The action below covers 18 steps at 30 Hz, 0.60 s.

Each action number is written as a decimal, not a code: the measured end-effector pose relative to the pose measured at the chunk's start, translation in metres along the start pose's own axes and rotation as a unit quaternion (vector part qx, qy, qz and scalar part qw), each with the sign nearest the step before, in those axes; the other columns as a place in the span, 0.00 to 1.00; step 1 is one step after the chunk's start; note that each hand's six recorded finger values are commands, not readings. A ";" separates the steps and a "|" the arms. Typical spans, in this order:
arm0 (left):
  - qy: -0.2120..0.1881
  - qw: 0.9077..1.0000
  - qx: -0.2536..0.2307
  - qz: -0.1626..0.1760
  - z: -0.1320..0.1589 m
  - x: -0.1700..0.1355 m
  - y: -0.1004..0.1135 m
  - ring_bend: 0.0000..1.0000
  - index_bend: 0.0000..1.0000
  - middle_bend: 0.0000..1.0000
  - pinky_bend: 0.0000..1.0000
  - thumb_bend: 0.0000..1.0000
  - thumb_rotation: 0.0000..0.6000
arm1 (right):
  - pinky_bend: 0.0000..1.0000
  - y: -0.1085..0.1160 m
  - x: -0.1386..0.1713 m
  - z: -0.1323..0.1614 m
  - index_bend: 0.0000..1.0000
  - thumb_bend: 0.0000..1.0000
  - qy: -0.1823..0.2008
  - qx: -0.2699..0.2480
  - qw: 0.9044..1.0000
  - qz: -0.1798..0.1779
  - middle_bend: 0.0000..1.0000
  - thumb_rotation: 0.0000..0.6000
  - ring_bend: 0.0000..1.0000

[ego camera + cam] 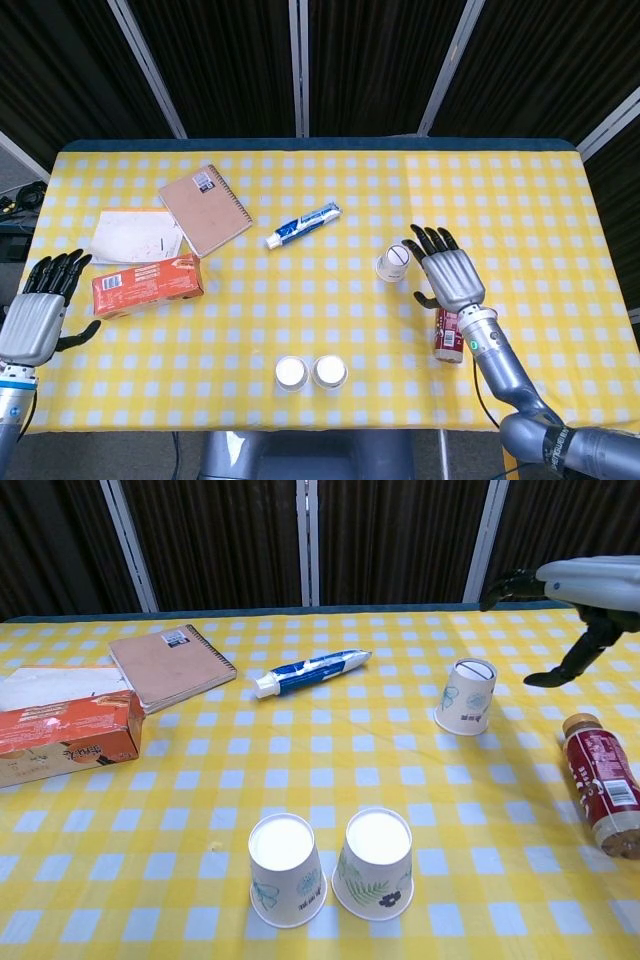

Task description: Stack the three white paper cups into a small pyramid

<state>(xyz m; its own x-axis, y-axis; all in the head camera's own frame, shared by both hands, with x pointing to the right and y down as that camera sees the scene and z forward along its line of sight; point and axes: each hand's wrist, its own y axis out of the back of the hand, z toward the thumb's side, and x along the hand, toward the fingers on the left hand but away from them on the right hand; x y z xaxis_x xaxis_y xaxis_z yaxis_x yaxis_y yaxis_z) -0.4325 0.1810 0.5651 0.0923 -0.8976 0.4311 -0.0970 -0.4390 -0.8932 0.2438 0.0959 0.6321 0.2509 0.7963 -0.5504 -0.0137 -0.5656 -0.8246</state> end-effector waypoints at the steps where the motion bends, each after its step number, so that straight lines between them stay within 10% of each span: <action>1: -0.001 1.000 -0.001 0.000 0.000 0.000 0.000 0.00 0.00 0.00 0.00 0.25 1.00 | 0.00 -0.002 -0.004 0.002 0.18 0.18 -0.002 0.002 1.000 0.003 0.00 1.00 0.00; 18: 0.000 1.000 -0.010 -0.014 -0.003 0.002 -0.003 0.00 0.00 0.00 0.00 0.25 1.00 | 0.00 -0.029 -0.045 0.006 0.14 0.18 -0.037 0.022 0.998 0.042 0.00 1.00 0.00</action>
<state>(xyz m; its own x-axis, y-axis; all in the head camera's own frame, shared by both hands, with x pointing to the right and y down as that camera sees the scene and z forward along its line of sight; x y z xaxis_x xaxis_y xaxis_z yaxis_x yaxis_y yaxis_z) -0.4352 0.1804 0.5686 0.0959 -0.8852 0.4552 -0.1141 -0.4640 -0.8784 0.2273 0.0780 0.6804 0.1750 0.7616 -0.6240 -0.0741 -0.6217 -0.7797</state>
